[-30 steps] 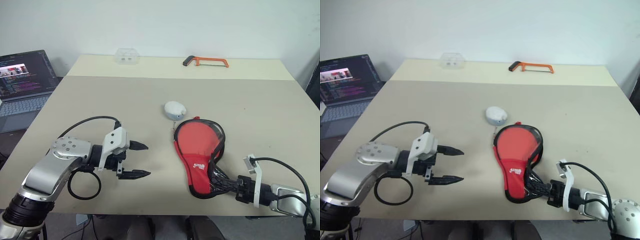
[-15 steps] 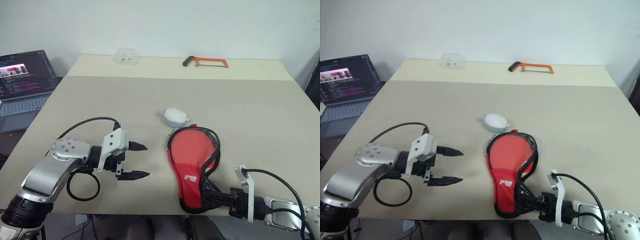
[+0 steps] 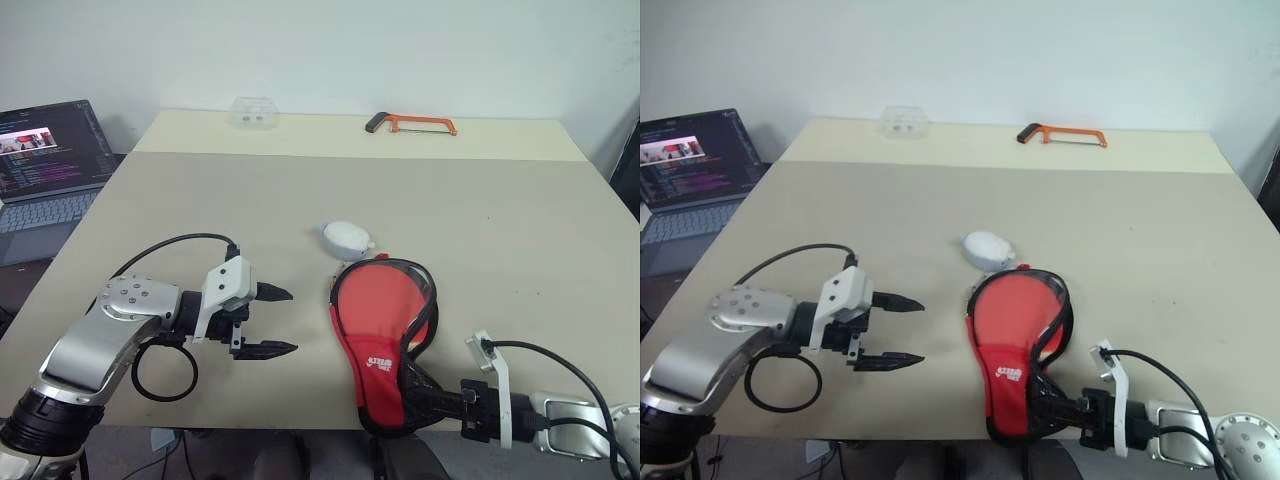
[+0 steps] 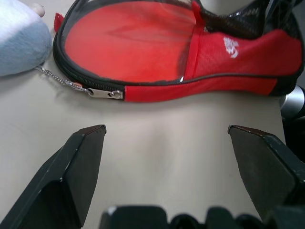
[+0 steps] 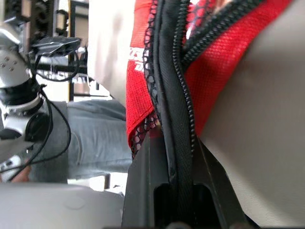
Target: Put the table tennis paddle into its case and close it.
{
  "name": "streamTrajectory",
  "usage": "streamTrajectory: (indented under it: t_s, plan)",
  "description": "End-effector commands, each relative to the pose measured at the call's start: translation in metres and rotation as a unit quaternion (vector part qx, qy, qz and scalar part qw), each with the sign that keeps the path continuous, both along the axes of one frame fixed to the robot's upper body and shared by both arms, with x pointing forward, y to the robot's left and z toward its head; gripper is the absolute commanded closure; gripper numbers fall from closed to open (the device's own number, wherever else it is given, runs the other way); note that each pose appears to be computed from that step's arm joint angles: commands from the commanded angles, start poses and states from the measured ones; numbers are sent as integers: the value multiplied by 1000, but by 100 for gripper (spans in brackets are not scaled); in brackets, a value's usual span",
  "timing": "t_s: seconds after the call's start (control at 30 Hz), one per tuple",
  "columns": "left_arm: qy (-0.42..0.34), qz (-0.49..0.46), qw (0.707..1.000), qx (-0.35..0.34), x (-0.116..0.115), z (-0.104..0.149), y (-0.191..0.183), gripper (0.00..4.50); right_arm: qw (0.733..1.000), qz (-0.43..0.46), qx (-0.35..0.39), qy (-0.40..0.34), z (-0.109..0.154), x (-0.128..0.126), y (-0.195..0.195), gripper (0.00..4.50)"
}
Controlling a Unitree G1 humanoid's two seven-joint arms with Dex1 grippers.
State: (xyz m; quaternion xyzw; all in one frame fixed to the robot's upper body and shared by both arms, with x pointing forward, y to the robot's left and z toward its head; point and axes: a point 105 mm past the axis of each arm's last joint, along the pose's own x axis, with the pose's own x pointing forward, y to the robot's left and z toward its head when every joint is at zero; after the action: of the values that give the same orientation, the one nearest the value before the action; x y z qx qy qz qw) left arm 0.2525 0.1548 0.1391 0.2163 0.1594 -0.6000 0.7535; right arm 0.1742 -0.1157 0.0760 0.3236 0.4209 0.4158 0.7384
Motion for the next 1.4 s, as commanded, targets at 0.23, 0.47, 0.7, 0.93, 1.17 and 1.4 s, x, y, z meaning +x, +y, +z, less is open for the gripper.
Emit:
streamTrajectory:
  t_s: [0.23, 0.47, 0.7, 0.93, 1.17, 1.4]
  plan:
    - [-32, -3, 999, -1, 6, 9, -5, 0, 996, 54, 18, -70, 30, 1, 2, 195]
    - [-51, -7, 998, -30, 17, 20, -16, 0, 939, 150, -251, -182, 25, 6, -72, 20]
    - [-78, -20, 991, -103, 36, 29, -68, 0, 844, 191, -335, -374, 106, 53, -96, 20]
    - [-71, -12, 993, -90, 47, -10, -116, 0, 803, 95, -317, -495, 133, 127, -61, 20]
    - [-76, 65, 994, -43, 66, -53, -119, 0, 800, 43, -302, -517, 128, 181, -19, 20]
    - [-62, 83, 995, -6, 64, -77, -115, 0, 805, 31, -276, -524, 129, 213, 16, 20]
